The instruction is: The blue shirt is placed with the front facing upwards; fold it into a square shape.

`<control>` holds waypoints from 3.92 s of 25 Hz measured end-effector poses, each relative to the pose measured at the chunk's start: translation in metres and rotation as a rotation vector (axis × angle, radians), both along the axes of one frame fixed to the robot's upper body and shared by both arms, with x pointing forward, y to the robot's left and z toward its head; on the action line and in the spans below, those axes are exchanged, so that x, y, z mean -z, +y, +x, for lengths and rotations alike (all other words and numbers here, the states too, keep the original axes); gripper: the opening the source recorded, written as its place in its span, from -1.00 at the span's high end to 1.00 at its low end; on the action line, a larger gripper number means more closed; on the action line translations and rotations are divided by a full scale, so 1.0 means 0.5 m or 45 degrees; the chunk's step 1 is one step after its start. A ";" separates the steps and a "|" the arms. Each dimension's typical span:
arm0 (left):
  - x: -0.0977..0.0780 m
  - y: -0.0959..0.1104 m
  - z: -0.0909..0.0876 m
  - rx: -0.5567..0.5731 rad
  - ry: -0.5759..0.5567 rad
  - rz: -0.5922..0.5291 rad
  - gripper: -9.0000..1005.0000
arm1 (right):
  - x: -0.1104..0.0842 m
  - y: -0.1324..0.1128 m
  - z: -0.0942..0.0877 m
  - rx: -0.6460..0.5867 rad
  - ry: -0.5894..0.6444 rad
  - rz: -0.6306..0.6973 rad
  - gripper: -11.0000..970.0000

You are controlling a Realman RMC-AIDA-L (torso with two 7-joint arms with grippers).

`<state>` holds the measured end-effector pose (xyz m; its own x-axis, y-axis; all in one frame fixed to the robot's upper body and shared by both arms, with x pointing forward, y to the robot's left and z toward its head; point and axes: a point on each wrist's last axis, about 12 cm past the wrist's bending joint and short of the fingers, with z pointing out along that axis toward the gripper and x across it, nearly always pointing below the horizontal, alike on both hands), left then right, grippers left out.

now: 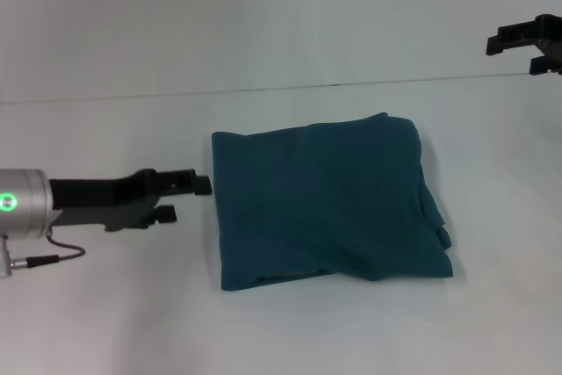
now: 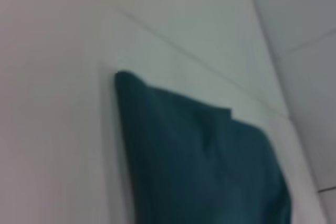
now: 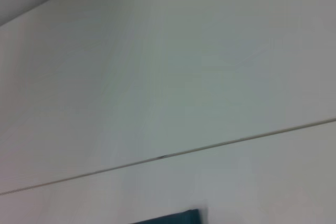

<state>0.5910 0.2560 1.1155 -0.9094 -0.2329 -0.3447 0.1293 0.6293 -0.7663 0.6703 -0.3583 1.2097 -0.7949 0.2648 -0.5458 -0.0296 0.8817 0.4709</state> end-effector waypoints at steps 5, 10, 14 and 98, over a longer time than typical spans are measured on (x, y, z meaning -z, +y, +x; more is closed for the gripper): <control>0.007 -0.014 0.005 0.028 0.032 0.020 -0.77 | 0.000 -0.011 -0.005 0.025 0.014 0.017 -0.65; 0.004 -0.022 0.009 0.030 0.024 0.006 -0.77 | 0.003 -0.009 -0.009 -0.002 0.030 0.007 -0.65; 0.003 -0.018 0.006 0.024 0.024 0.000 -0.77 | 0.003 0.023 -0.012 -0.133 0.070 -0.001 -0.64; 0.017 0.026 0.001 -0.119 -0.026 -0.073 -0.77 | 0.124 0.228 0.007 -0.235 0.075 -0.016 0.91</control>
